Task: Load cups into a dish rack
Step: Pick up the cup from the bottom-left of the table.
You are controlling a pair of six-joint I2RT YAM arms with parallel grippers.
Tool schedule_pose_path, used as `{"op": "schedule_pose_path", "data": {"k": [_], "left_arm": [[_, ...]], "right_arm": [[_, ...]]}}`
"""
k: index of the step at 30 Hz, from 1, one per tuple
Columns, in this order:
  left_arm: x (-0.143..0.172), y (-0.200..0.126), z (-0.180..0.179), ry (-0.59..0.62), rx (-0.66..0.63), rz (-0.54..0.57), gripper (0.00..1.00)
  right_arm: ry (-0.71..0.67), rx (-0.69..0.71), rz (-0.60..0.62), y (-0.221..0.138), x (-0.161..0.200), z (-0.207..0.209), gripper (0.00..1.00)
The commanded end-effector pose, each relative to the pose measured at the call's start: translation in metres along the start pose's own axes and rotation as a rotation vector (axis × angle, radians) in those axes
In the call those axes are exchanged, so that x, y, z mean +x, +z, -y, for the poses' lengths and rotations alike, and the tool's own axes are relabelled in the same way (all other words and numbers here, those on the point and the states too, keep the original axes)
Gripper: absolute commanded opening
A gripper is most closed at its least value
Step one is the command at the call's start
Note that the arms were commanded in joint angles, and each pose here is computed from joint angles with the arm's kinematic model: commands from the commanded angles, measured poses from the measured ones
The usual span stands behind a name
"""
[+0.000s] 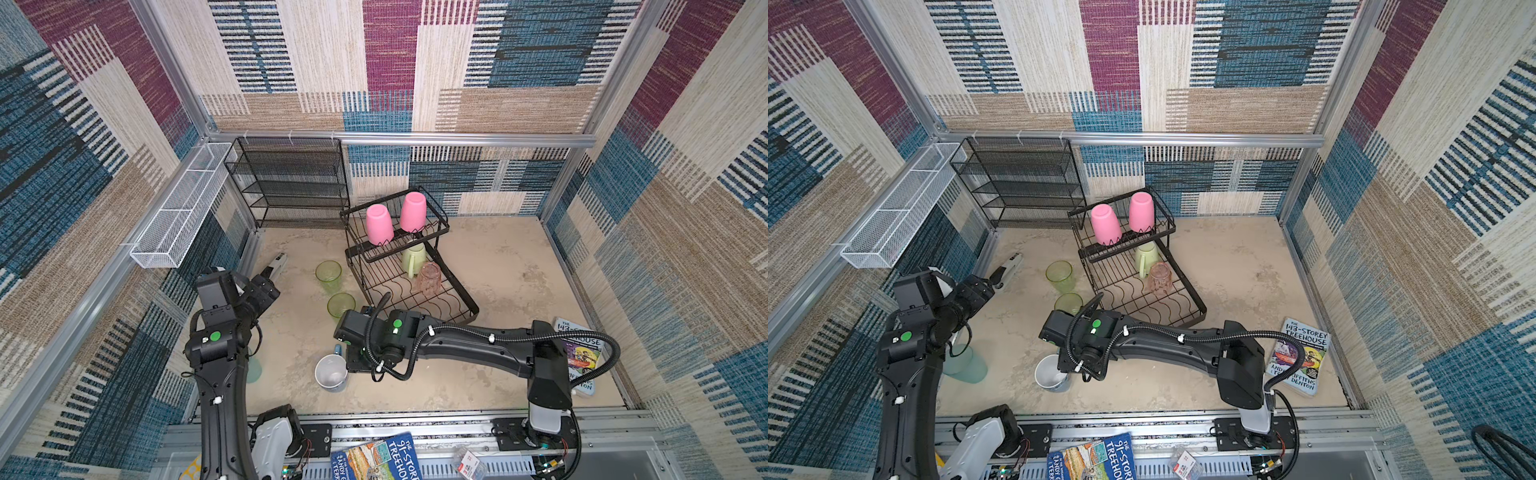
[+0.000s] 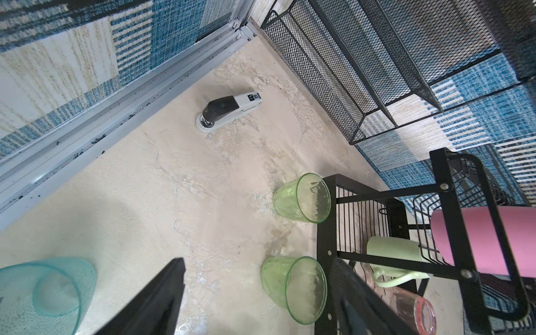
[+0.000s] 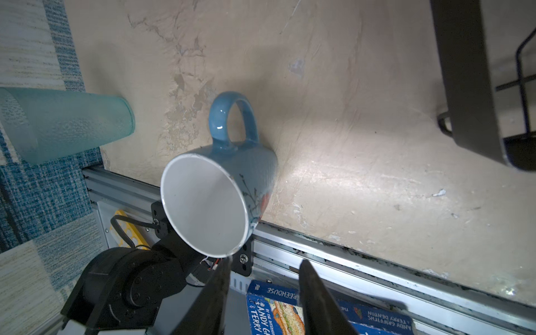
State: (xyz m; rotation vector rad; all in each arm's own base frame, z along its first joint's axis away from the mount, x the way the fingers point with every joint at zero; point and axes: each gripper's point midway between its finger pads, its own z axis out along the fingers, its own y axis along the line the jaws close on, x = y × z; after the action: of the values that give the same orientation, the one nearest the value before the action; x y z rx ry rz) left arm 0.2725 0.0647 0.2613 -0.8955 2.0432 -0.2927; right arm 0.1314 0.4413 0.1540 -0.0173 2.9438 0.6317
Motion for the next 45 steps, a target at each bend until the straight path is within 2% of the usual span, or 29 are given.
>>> {"op": "schedule_pose_path", "data": {"k": [1,15,32,41,43,44,45], "left_arm": [[-0.005,-0.001,0.002,-0.019,0.019,0.026,0.82],[-0.008,-0.001,-0.005,-0.056,0.019,0.037,0.82],[-0.009,-0.007,-0.006,-0.058,0.028,0.060,0.82],[-0.009,-0.007,-0.004,-0.061,0.044,0.059,0.82],[-0.009,-0.007,-0.005,-0.065,0.046,0.062,0.82],[-0.009,-0.007,-0.005,-0.067,0.049,0.064,0.82],[-0.009,-0.007,-0.005,-0.070,0.048,0.064,0.82]], "right_arm": [[0.078,0.007,0.051,-0.003,-0.005,-0.005,0.42],[0.078,0.057,-0.005,0.023,0.003,-0.018,0.42],[0.105,0.112,-0.079,0.052,0.006,-0.004,0.37],[0.113,0.119,-0.100,0.061,0.005,-0.005,0.28],[0.114,0.124,-0.104,0.062,0.005,-0.005,0.23],[0.116,0.128,-0.108,0.063,0.006,-0.003,0.17],[0.117,0.129,-0.108,0.063,0.006,-0.003,0.17]]}}
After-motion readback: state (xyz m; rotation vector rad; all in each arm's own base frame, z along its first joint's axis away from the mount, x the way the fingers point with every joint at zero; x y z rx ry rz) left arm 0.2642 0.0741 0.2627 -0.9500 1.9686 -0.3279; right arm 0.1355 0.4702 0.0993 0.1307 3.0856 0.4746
